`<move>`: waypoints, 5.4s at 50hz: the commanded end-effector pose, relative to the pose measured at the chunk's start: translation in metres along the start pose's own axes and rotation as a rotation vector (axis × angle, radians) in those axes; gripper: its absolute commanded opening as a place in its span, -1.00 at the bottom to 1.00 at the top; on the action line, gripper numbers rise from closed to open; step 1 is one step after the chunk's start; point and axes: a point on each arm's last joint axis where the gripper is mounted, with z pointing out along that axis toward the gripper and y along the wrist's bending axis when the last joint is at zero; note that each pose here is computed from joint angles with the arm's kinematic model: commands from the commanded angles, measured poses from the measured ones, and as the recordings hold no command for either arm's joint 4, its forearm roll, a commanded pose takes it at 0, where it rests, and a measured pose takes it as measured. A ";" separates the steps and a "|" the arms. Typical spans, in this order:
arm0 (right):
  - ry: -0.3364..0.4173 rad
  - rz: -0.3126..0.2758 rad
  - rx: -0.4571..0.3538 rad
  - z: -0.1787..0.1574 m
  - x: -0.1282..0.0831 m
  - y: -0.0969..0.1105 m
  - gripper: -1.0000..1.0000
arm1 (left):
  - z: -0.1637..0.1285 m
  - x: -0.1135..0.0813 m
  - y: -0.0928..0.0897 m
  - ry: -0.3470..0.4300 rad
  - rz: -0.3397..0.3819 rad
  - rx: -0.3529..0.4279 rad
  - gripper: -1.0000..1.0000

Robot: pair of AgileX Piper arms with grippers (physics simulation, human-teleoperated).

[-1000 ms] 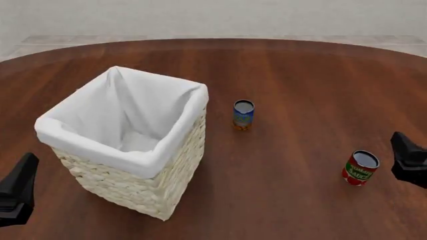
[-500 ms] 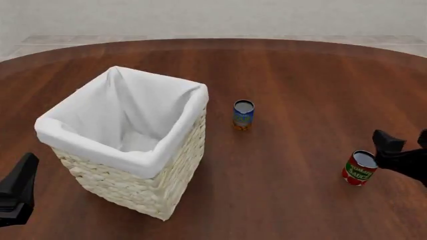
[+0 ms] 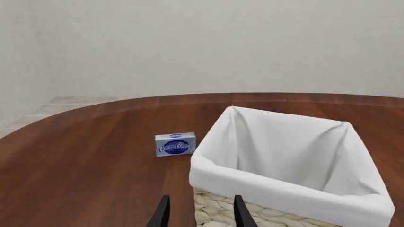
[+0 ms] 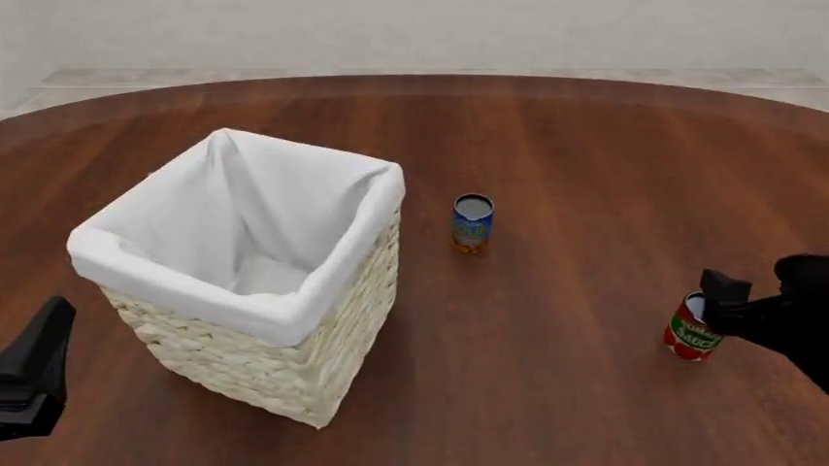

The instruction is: Pick up the tomato sauce, and put it in the basket.

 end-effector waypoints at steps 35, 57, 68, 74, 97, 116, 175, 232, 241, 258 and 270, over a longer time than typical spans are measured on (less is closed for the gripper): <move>0.103 0.007 -0.005 0.029 0.032 0.002 1.00 | 0.000 0.000 0.000 0.000 0.000 0.000 1.00; 0.132 0.005 -0.004 0.039 0.042 0.002 1.00 | 0.000 0.000 0.000 0.000 0.000 0.000 1.00; 0.152 0.006 -0.001 0.045 0.045 0.001 1.00 | 0.000 0.000 0.000 0.000 0.000 0.000 1.00; 0.167 0.003 -0.004 0.049 0.046 0.001 1.00 | 0.000 0.000 0.000 0.000 0.000 0.000 1.00; 0.214 0.011 -0.007 0.061 0.051 0.002 1.00 | 0.000 0.000 0.000 0.000 0.000 0.000 1.00; 0.189 0.008 0.003 0.053 0.045 -0.001 -1.00 | 0.000 0.000 0.000 0.000 0.000 0.000 1.00; -0.081 -0.086 -0.241 0.017 -0.082 0.053 -1.00 | 0.000 0.000 0.000 0.000 0.000 0.000 1.00; -0.175 -0.195 -0.631 0.008 -0.152 0.174 -1.00 | 0.000 0.000 0.000 0.000 0.000 0.000 1.00; -0.182 -0.214 -0.678 0.007 -0.156 0.193 -1.00 | 0.000 0.000 0.000 0.000 0.000 0.000 1.00; -0.181 -0.275 -0.763 0.003 -0.164 0.232 -1.00 | 0.000 0.000 0.000 0.000 0.000 0.000 1.00; -0.172 -0.320 -0.821 0.001 -0.163 0.262 -1.00 | 0.000 0.000 0.000 0.000 0.000 0.000 1.00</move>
